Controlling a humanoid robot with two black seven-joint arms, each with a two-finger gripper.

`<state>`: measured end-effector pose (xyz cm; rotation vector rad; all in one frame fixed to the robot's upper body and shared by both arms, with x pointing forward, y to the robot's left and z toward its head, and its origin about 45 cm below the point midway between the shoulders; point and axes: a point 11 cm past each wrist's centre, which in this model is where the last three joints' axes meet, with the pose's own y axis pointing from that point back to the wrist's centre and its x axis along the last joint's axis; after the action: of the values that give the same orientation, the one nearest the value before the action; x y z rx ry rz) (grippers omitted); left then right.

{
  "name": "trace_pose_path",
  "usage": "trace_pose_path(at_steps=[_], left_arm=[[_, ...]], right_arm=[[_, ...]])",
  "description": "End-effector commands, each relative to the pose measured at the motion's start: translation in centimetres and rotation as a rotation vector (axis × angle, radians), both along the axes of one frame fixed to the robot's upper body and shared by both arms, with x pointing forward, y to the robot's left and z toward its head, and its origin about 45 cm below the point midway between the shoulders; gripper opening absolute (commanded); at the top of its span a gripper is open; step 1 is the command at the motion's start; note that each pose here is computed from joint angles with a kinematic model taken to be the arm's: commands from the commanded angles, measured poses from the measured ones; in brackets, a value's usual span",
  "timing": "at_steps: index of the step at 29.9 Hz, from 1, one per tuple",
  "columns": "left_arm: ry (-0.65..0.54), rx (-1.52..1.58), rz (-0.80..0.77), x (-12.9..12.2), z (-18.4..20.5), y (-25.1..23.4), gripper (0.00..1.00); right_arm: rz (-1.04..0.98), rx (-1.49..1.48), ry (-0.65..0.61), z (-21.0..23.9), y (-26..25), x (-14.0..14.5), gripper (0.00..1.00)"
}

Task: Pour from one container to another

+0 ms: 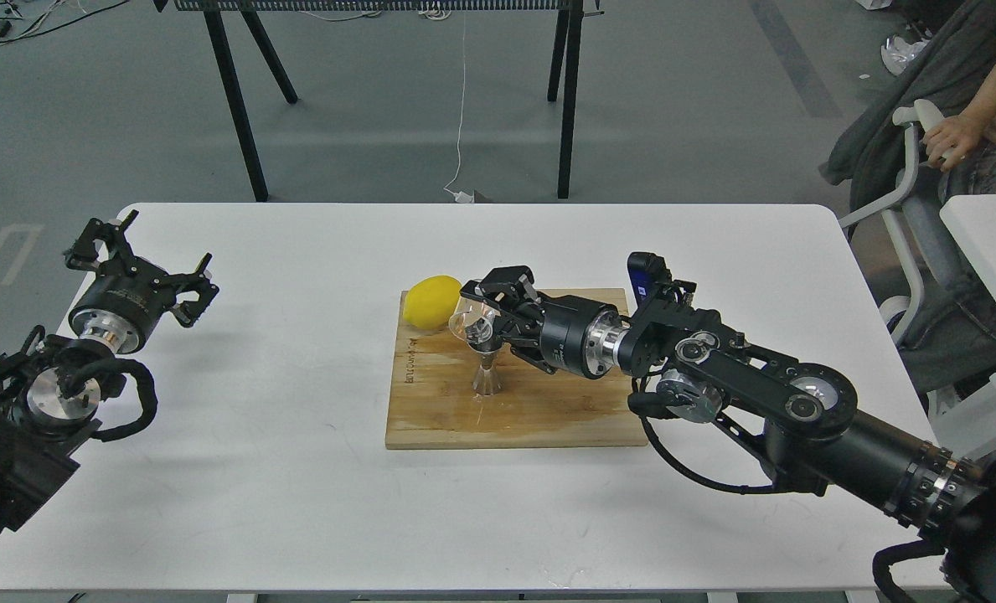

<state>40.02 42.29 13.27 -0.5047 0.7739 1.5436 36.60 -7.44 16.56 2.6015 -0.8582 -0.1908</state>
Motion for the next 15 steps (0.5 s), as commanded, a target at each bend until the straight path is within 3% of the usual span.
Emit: trace_pose_path(at_steps=[1, 15], left_arm=[[-0.002, -0.001, -0.001, 0.06, 0.05, -0.06, 1.0], [-0.002, -0.001, -0.001, 0.06, 0.05, -0.06, 1.0]], right_arm=[[0.003, 0.001, -0.005, 0.17, 0.11, 0.08, 0.38], [-0.004, -0.008, -0.009, 0.2, -0.41, 0.28, 0.38]])
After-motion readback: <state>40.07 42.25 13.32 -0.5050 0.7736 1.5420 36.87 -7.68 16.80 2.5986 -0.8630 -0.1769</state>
